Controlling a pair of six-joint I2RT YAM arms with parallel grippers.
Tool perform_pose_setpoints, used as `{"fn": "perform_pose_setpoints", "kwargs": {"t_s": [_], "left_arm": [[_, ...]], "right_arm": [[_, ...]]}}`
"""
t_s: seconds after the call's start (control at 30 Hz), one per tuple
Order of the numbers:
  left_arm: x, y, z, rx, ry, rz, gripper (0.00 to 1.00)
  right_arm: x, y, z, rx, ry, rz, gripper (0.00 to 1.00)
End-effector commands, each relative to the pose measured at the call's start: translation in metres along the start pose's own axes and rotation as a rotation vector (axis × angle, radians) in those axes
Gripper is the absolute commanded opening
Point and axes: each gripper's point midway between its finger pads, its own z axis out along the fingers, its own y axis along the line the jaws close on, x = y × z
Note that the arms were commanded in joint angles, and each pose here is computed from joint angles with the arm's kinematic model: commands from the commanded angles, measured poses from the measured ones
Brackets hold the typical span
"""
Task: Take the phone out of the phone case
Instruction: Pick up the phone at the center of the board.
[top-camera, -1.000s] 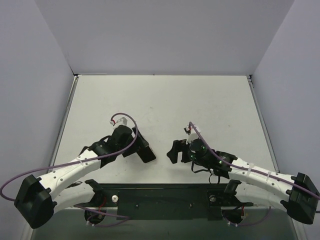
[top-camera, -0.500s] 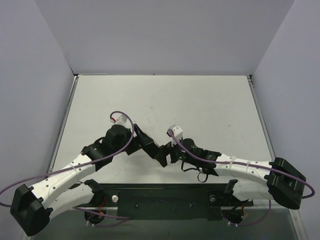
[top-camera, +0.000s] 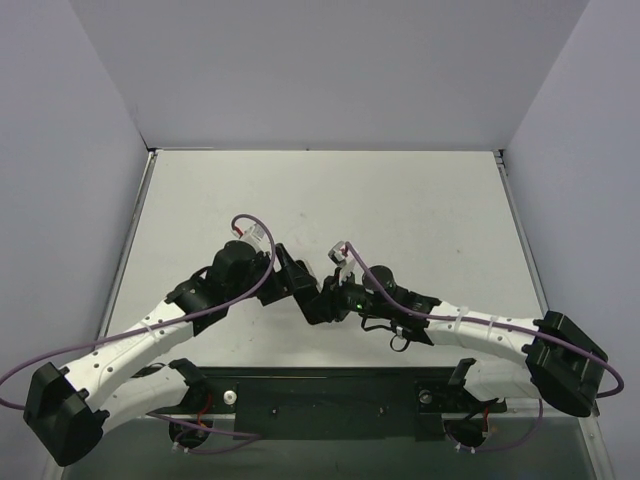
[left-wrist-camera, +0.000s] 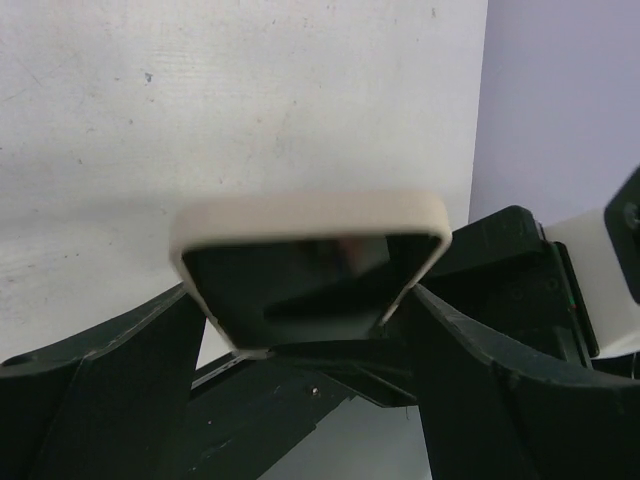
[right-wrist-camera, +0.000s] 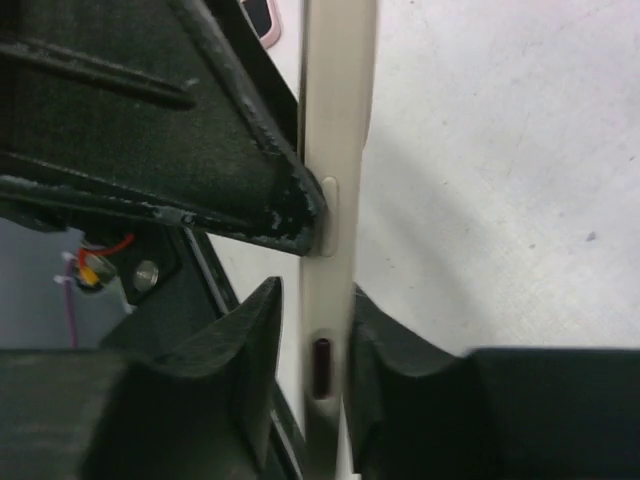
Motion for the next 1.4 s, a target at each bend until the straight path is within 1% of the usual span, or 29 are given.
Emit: {"fn": "perform_pose_setpoints", "kwargs": {"t_s": [0.0, 0.03, 0.1, 0.13, 0.17, 0.2, 0.23, 0.27, 0.3, 0.33, 0.37, 0.43, 0.57, 0.63, 0.73, 0.8, 0.87, 0.9, 0.93, 0.97, 1.0, 1.03, 1.07, 1.1, 1.13, 1.17, 1.2, 1.27, 1.37], "left_arm": [[-0.026, -0.061, -0.012, 0.193, -0.064, 0.023, 0.0], [-0.025, -0.061, -0.011, 0.199, -0.063, 0.018, 0.0], [-0.028, -0.063, -0.011, 0.204, -0.072, 0.007, 0.01], [-0.03, -0.065, -0.012, 0.211, -0.076, 0.006, 0.09], [-0.03, -0.066, -0.013, 0.217, -0.081, 0.009, 0.31], [-0.032, -0.069, -0.016, 0.231, -0.093, 0.013, 0.43], [-0.037, -0.069, -0.018, 0.233, -0.122, 0.024, 0.84], [-0.039, -0.067, -0.019, 0.237, -0.142, 0.027, 0.85], [-0.044, -0.069, -0.025, 0.25, -0.179, 0.031, 0.85], [-0.045, -0.069, -0.025, 0.269, -0.199, 0.032, 0.85], [-0.048, -0.071, -0.031, 0.286, -0.227, 0.034, 0.85], [-0.057, -0.087, -0.041, 0.386, -0.289, 0.05, 0.86], [-0.058, -0.097, -0.049, 0.479, -0.324, 0.074, 0.87], [-0.053, -0.101, -0.05, 0.522, -0.308, 0.088, 0.87], [-0.043, -0.11, -0.055, 0.599, -0.265, 0.124, 0.79], [-0.044, -0.112, -0.056, 0.594, -0.281, 0.153, 0.75], [-0.047, -0.11, -0.059, 0.558, -0.302, 0.189, 0.76], [-0.047, -0.111, -0.062, 0.567, -0.312, 0.199, 0.76], [-0.046, -0.112, -0.064, 0.584, -0.313, 0.211, 0.79], [-0.043, -0.116, -0.067, 0.629, -0.315, 0.223, 0.8], [-0.035, -0.125, -0.074, 0.693, -0.281, 0.238, 0.8], [-0.035, -0.135, -0.08, 0.765, -0.294, 0.256, 0.8], [-0.026, -0.14, -0.08, 0.809, -0.24, 0.263, 0.8], [-0.025, -0.151, -0.088, 0.868, -0.24, 0.275, 0.8], [-0.016, -0.152, -0.084, 0.882, -0.181, 0.282, 0.8], [-0.015, -0.161, -0.09, 0.919, -0.174, 0.299, 0.79], [-0.008, -0.161, -0.086, 0.926, -0.126, 0.311, 0.78], [-0.006, -0.165, -0.084, 0.938, -0.093, 0.308, 0.72], [-0.006, -0.167, -0.085, 0.962, -0.099, 0.298, 0.6]], "right_arm": [[-0.033, 0.03, 0.004, -0.14, -0.098, 0.036, 0.1], [-0.037, 0.032, 0.004, -0.148, -0.102, 0.046, 0.0], [-0.036, 0.031, 0.005, -0.136, -0.088, 0.065, 0.0], [-0.039, 0.03, 0.003, -0.125, -0.096, 0.074, 0.0], [-0.037, 0.027, 0.002, -0.116, -0.099, 0.091, 0.0], [-0.045, 0.027, -0.002, -0.113, -0.134, 0.094, 0.0], [-0.042, 0.021, -0.004, -0.098, -0.141, 0.123, 0.0], [-0.05, 0.022, -0.01, -0.102, -0.174, 0.137, 0.0], [-0.051, 0.016, -0.013, -0.094, -0.186, 0.185, 0.0], [-0.06, 0.024, -0.019, -0.138, -0.222, 0.192, 0.0], [-0.058, 0.018, -0.022, -0.13, -0.228, 0.242, 0.0], [-0.064, 0.018, -0.032, -0.144, -0.262, 0.282, 0.0], [-0.076, 0.02, -0.052, -0.155, -0.306, 0.333, 0.0], [-0.085, 0.032, -0.062, -0.201, -0.319, 0.331, 0.0], [-0.1, 0.052, -0.075, -0.268, -0.317, 0.313, 0.0], [-0.106, 0.06, -0.083, -0.29, -0.315, 0.29, 0.0], [-0.113, 0.064, -0.089, -0.297, -0.329, 0.282, 0.0], [-0.115, 0.066, -0.092, -0.301, -0.334, 0.281, 0.0], [-0.119, 0.069, -0.094, -0.313, -0.342, 0.272, 0.0], [-0.124, 0.074, -0.097, -0.337, -0.355, 0.264, 0.0], [-0.128, 0.077, -0.099, -0.353, -0.369, 0.271, 0.0], [-0.134, 0.082, -0.101, -0.383, -0.395, 0.257, 0.0], [-0.137, 0.085, -0.103, -0.405, -0.403, 0.273, 0.0], [-0.143, 0.092, -0.105, -0.445, -0.422, 0.257, 0.0], [-0.148, 0.098, -0.109, -0.482, -0.437, 0.263, 0.0], [-0.149, 0.102, -0.107, -0.508, -0.426, 0.261, 0.0], [-0.153, 0.107, -0.109, -0.537, -0.432, 0.265, 0.0], [-0.155, 0.113, -0.109, -0.578, -0.427, 0.27, 0.0], [-0.154, 0.117, -0.112, -0.599, -0.423, 0.258, 0.0]]}}
